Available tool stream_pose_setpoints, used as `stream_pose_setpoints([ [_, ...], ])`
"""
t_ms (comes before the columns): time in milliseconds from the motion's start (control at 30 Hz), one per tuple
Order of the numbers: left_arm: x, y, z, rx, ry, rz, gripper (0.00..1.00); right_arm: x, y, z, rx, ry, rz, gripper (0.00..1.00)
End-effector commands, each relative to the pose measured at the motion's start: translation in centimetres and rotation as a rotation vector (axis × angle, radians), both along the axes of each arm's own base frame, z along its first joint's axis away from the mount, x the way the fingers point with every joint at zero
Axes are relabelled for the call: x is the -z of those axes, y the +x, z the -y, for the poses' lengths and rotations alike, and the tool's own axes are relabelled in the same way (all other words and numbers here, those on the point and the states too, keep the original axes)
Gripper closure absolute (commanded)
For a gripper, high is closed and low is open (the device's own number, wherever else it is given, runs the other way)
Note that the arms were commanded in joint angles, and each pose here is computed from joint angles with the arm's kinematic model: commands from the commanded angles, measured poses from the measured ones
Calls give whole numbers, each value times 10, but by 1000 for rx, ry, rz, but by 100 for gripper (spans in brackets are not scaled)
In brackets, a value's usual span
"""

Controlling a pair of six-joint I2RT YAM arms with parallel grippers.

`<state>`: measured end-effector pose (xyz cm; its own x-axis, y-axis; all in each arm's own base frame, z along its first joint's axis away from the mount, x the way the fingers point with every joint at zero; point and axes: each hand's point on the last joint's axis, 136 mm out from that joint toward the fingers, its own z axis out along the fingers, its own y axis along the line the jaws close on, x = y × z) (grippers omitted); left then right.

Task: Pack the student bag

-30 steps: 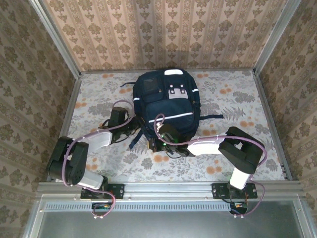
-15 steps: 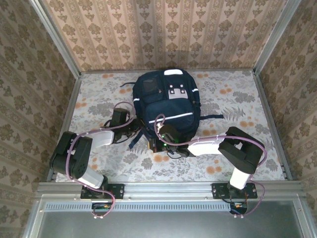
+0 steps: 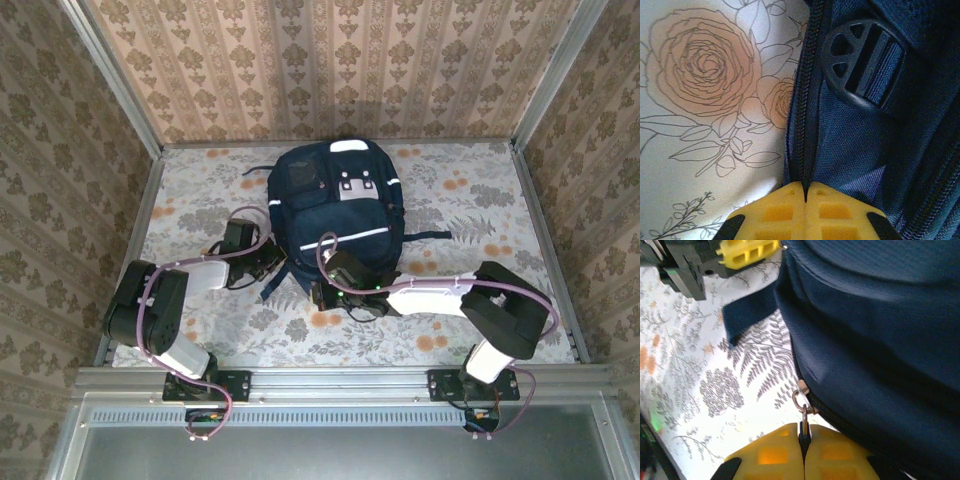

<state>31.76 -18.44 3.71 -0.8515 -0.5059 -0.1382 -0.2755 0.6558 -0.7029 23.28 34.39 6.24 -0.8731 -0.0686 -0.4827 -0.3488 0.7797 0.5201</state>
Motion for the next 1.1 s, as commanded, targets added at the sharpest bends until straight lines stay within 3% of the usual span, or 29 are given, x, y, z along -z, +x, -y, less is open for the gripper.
stream_pose_setpoints([
  [0, 8, 7, -24, -60, 77, -12, 100, 13, -18, 32, -26, -143, -16, 100],
  [300, 1, 10, -29, -70, 89, -3, 100, 12, -30, 86, 13, -239, -1, 100],
  [467, -1, 12, -28, -74, 83, -4, 100, 10, -26, 120, 127, -273, 0, 100],
  [533, -5, 14, -27, -76, 77, 2, 100, 7, -24, 126, 173, -245, -5, 100],
  [667, -27, 34, -24, -83, 79, 33, 100, 2, -24, 104, 124, -113, 7, 100],
  [767, -50, 56, -14, -41, 86, 49, 93, -3, -17, 79, 84, -38, 31, 100],
  [867, -73, 66, -14, -47, 90, 79, 70, -7, -7, 50, 54, 14, 61, 100],
  [967, -92, 58, -26, -73, 130, 115, 56, -9, 5, 20, 40, 52, 55, 100],
  [1067, -100, 42, -36, -89, 144, 111, 49, -8, 15, -7, 27, 94, 38, 100],
])
